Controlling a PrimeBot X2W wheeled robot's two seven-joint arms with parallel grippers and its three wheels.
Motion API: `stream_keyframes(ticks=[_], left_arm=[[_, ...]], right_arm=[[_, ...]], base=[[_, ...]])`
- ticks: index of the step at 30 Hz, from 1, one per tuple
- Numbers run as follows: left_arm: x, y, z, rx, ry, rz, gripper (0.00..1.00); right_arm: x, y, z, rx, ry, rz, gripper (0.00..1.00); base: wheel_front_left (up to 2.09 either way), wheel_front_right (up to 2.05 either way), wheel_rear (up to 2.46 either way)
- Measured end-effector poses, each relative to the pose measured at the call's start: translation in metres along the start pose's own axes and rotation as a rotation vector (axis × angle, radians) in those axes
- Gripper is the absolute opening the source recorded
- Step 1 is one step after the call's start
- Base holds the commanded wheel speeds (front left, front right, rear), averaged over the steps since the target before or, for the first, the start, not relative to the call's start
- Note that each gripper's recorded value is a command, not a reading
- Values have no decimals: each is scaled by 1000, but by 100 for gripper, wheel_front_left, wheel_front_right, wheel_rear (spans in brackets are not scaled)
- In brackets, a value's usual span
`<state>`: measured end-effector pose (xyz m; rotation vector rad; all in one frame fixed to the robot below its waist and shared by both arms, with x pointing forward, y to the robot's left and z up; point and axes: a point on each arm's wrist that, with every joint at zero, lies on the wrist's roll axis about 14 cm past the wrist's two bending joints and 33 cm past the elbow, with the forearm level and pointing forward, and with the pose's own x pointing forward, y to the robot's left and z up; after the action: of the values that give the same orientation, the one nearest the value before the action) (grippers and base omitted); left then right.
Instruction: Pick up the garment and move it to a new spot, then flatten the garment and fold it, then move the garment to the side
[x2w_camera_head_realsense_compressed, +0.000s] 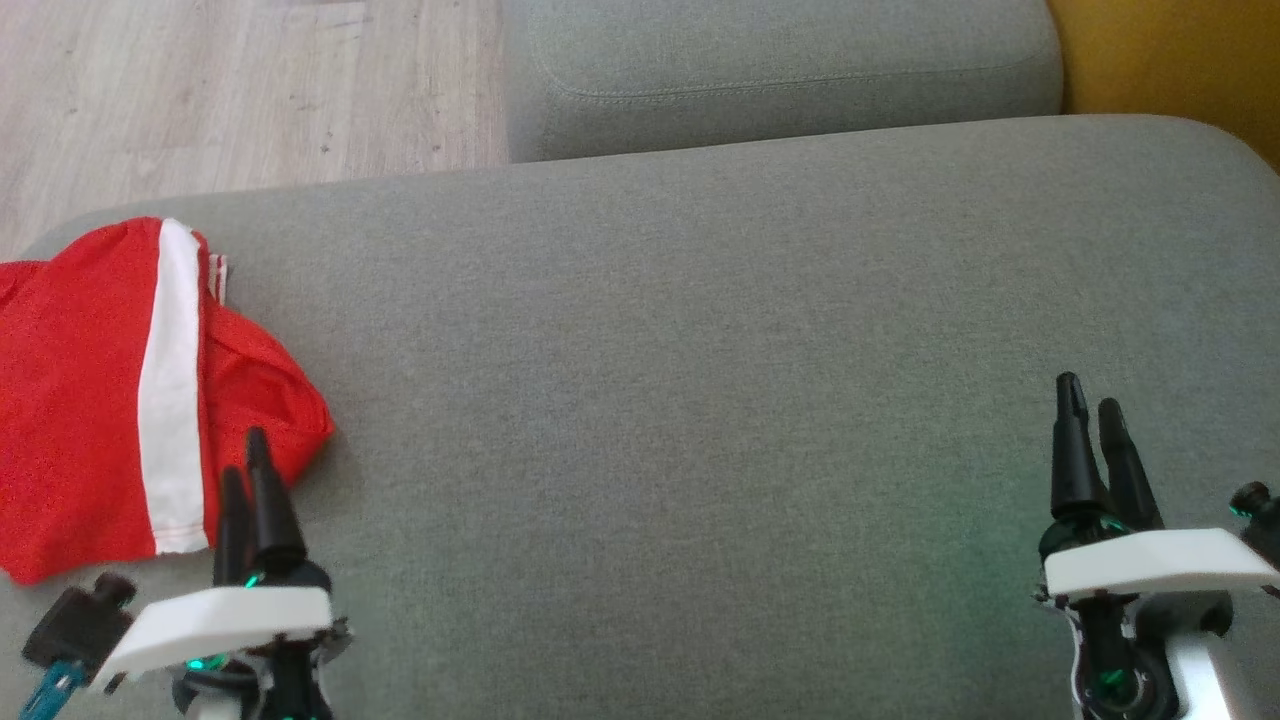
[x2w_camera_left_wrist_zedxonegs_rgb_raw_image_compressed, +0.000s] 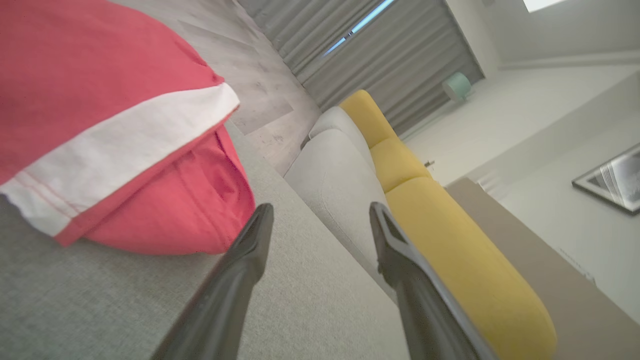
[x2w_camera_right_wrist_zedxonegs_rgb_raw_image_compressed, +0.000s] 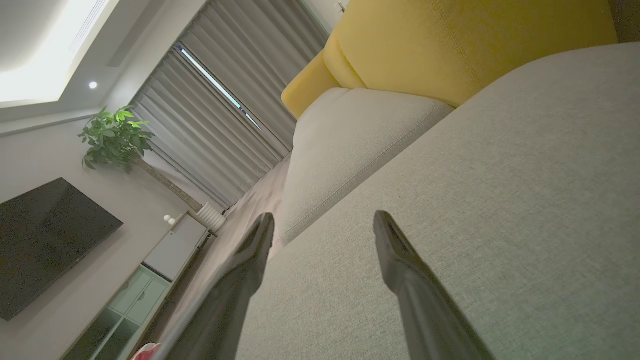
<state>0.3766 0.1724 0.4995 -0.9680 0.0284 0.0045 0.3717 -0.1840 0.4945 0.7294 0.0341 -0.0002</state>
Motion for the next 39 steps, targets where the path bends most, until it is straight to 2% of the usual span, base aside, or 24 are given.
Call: stream_keyframes(ticks=[1,15,21,39], left_arm=[[0,0,0,0,0,0,100],[-1,-24,-22,320,43,-73,100],[-1,-33,-28,402,42,-105,100],[-6,-38,-49,772,63,-156,100]], right_arm=[[0,0,0,0,0,0,100],[2,12,1,-244,-13,46,100],[3,20,3,-335,-29,77,100],[3,39,1,-595,-59,150,100]], base=[[0,0,0],[0,0,0],[0,0,0],[0,0,0]])
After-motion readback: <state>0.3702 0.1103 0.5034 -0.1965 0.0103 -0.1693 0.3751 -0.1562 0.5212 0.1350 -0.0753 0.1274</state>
